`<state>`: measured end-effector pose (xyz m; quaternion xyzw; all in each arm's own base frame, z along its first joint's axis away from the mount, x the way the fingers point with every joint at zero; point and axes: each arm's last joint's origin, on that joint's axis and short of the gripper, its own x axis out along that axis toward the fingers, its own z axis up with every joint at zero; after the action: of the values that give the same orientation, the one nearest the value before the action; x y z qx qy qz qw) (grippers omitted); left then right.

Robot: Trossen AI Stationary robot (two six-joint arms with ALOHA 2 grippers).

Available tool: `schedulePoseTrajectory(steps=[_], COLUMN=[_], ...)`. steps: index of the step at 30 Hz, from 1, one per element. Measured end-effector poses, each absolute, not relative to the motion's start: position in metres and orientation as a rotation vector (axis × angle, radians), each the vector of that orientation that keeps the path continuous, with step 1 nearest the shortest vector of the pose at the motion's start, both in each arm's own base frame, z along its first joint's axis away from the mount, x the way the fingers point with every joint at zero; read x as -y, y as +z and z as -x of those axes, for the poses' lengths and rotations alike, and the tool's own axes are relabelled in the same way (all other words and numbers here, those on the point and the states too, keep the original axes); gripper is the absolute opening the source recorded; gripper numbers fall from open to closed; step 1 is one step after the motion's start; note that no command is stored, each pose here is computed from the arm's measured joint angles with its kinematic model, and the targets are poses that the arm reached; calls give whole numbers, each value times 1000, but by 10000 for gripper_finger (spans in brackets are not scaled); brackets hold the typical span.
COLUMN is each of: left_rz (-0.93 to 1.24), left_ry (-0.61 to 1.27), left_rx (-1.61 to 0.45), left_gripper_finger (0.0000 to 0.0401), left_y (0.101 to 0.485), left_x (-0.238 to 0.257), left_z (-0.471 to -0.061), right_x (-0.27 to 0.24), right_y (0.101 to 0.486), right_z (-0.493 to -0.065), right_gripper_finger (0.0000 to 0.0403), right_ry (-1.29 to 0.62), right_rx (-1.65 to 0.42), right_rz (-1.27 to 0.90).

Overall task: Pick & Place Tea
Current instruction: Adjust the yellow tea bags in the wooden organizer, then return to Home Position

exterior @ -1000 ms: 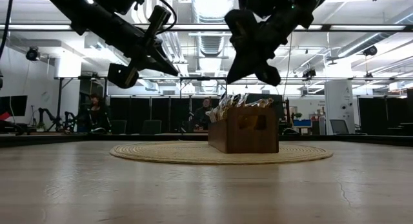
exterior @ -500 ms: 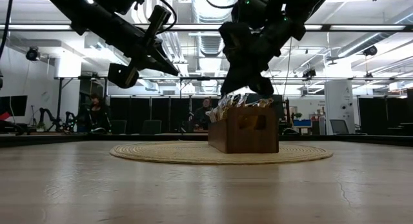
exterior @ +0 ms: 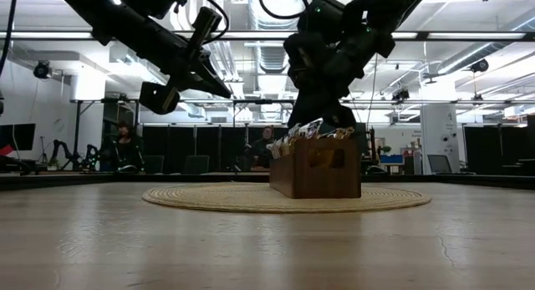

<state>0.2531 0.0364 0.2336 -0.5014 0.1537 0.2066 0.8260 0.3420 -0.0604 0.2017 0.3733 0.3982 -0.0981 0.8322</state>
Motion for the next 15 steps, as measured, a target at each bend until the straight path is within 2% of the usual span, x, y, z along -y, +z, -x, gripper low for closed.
schedulePoseTrajectory(steps=[9, 15], left_rz=[1055, 901], left_ry=[439, 356], left_rx=[-327, -299], left_gripper_finger=[0, 0], left_y=[234, 242], left_x=[-37, -29], left_z=[-253, -254], right_x=[58, 50], right_y=[235, 265], right_z=[-330, -316], right_gripper_finger=[8, 8], right_ry=[-165, -76], right_rx=[-747, -659], right_rz=[-757, -602])
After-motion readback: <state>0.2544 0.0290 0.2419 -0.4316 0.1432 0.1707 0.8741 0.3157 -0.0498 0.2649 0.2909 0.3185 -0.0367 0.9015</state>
